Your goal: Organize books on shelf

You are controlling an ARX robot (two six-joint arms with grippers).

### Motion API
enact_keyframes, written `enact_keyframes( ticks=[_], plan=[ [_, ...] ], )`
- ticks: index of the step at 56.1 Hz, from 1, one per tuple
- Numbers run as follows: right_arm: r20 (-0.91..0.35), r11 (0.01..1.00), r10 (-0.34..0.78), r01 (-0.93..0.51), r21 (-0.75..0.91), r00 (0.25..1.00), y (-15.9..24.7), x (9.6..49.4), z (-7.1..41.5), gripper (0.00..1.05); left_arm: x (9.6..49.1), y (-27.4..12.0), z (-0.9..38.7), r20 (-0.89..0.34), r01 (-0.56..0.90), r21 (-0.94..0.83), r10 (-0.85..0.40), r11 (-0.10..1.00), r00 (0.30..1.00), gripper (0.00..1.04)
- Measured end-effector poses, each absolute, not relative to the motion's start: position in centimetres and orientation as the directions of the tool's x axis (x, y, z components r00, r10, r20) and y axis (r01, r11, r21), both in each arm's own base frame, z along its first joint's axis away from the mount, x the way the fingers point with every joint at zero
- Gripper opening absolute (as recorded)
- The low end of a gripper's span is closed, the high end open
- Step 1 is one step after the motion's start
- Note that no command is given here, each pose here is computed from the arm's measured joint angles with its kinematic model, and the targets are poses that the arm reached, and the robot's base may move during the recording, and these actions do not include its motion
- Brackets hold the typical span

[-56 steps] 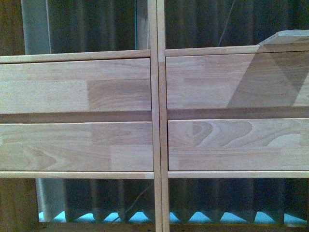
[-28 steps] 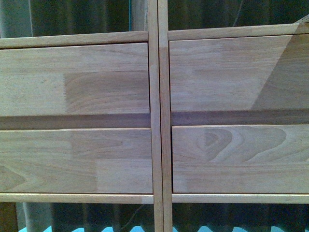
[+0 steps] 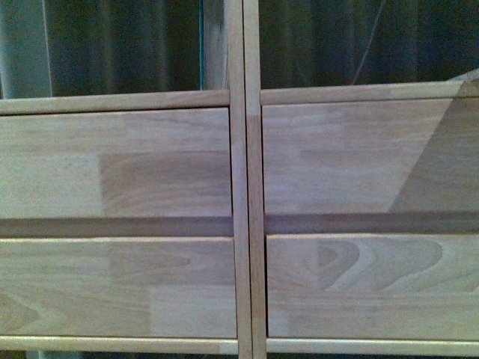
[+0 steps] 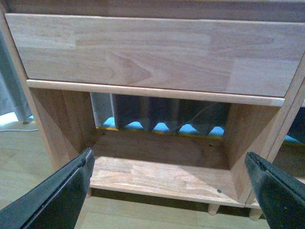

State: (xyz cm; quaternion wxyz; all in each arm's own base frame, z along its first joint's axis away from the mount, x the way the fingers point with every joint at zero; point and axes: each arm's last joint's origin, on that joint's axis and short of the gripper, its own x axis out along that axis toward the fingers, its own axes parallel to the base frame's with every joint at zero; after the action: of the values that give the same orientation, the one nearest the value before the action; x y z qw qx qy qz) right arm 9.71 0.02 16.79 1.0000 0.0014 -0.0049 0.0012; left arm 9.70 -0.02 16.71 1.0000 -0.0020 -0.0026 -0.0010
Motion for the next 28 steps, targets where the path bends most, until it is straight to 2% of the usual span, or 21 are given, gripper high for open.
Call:
enact_keyframes(
  ticks=[28],
  plan=[
    [0.010,1.000,0.003,-0.003,0.003,1.000,0.02,9.71,16.79,0.98,9.70,-0.02,16.71,0.005,0.002,-0.004,-0.002,1.000,1.000,0.97]
  ],
)
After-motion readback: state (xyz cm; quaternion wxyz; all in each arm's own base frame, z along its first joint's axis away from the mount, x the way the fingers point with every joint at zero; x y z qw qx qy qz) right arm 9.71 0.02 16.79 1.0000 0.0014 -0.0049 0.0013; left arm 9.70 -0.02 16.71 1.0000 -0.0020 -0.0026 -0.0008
